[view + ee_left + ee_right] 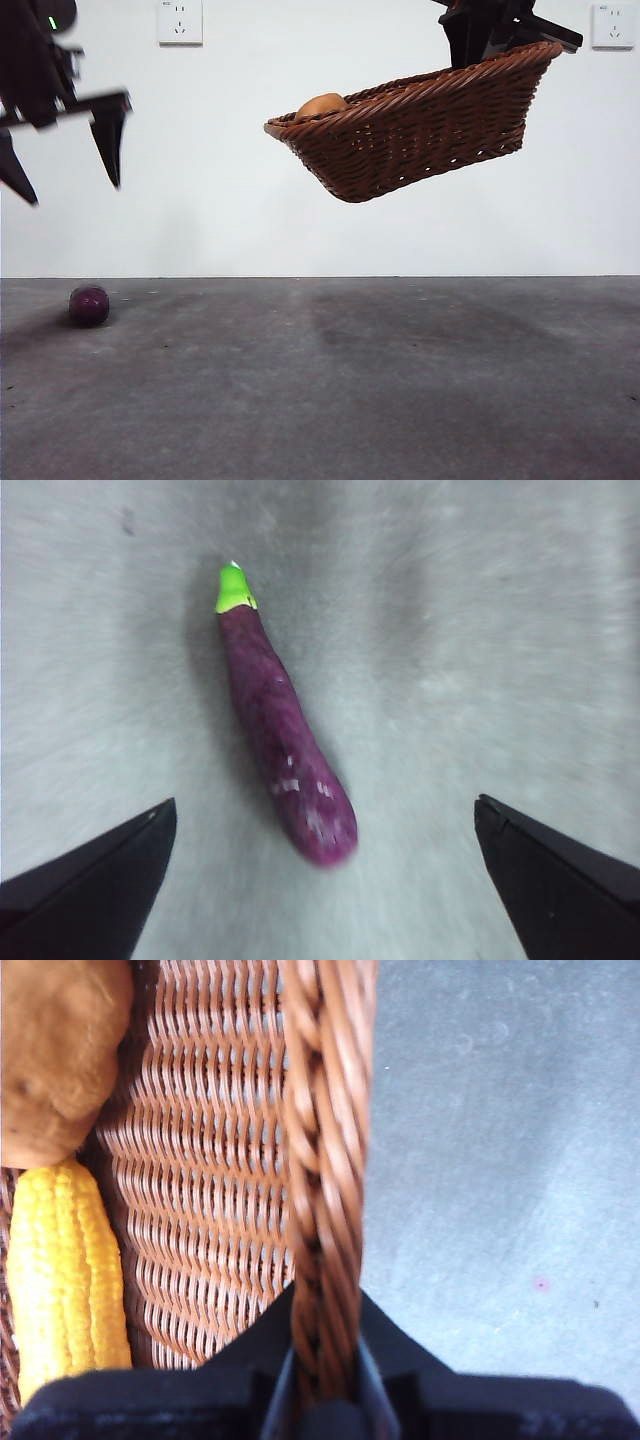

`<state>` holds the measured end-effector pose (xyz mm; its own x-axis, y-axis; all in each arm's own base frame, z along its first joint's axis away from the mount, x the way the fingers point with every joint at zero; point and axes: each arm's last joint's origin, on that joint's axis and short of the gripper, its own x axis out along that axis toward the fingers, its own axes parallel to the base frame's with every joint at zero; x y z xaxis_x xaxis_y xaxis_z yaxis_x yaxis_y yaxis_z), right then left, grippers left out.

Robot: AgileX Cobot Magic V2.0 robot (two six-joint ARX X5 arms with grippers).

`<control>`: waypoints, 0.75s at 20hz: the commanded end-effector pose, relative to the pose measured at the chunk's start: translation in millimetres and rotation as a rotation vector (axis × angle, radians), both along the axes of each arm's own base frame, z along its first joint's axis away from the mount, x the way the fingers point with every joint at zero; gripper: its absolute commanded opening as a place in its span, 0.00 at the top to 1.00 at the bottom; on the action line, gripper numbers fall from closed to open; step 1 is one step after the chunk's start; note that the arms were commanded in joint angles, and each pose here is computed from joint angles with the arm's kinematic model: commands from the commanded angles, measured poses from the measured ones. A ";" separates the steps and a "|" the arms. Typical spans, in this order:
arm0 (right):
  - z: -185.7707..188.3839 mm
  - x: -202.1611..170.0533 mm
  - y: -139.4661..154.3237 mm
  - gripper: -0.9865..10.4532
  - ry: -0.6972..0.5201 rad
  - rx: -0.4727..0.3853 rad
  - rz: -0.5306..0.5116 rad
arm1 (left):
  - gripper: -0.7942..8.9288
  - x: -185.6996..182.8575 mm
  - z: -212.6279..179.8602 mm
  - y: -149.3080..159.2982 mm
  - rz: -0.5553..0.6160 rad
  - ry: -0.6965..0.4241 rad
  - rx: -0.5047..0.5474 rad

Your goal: Help me put the vegetables on the table into the basket

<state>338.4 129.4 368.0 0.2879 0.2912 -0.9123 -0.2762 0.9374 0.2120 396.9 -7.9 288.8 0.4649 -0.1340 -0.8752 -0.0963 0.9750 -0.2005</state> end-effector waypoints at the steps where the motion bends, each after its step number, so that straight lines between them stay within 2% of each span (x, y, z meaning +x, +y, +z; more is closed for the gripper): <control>1: -3.4 -0.4 -0.1 0.92 0.027 -0.010 0.007 | 0.40 16.0 -31.7 -1.6 0.032 0.064 -0.017; 4: -3.4 -0.4 0.0 0.92 0.026 -0.011 0.012 | 0.40 31.1 -72.5 -1.8 0.038 0.152 -0.017; 7: -3.4 -0.3 -0.2 0.92 0.024 -0.016 0.011 | 0.40 38.6 -96.1 -4.8 0.042 0.194 -0.016; 11: -3.4 -0.3 -0.3 0.92 0.019 -0.026 0.013 | 0.41 41.7 -104.0 -8.3 0.049 0.195 0.025; 13: -3.4 -0.2 -0.4 0.92 0.019 -0.027 0.014 | 0.47 41.2 -105.4 -10.2 0.054 0.202 0.065; 15: -3.4 -0.2 -0.4 0.92 0.019 -0.027 0.014 | 0.48 40.8 -105.5 -12.2 0.039 0.205 0.069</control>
<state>338.7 128.9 367.9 0.2955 0.2739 -0.9152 -0.2854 0.9396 0.1891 437.2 -19.1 191.9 0.3039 -0.0576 -0.9509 -0.1712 0.9786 -0.1140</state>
